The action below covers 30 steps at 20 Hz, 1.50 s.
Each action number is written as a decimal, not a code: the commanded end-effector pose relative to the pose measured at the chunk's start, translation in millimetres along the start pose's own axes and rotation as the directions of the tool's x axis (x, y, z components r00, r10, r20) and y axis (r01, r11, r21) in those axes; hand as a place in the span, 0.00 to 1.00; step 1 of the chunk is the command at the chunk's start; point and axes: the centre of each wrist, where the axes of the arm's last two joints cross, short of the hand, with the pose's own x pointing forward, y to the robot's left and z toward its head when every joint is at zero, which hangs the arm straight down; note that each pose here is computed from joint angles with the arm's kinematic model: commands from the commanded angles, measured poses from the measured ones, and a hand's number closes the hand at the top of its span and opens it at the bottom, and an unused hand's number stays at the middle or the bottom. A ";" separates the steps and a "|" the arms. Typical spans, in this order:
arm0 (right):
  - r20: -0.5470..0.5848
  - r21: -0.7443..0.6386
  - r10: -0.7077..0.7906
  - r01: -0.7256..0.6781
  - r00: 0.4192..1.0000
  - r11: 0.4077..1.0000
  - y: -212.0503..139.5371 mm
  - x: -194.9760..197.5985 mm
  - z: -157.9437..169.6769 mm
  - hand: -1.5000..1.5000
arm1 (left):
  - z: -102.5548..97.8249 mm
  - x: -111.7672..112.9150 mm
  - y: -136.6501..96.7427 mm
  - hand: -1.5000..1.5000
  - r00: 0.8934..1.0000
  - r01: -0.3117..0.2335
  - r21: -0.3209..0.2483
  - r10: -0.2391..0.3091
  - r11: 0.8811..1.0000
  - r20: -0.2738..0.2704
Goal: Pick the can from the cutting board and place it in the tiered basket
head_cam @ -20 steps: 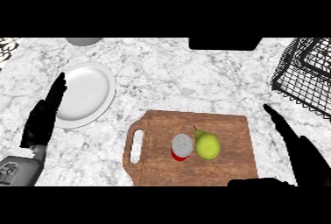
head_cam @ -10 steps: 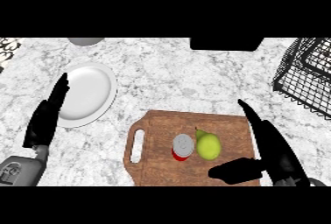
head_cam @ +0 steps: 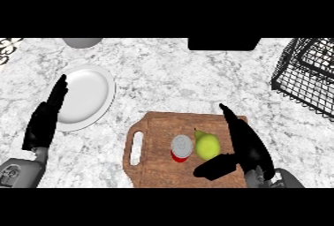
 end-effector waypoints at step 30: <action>-0.280 0.005 0.149 -0.154 0.948 0.988 62.3 32.8 -12.0 0.00 | -6.9 6.9 -4.0 0.50 1.000 -0.013 0.000 0.013 1.000 0.004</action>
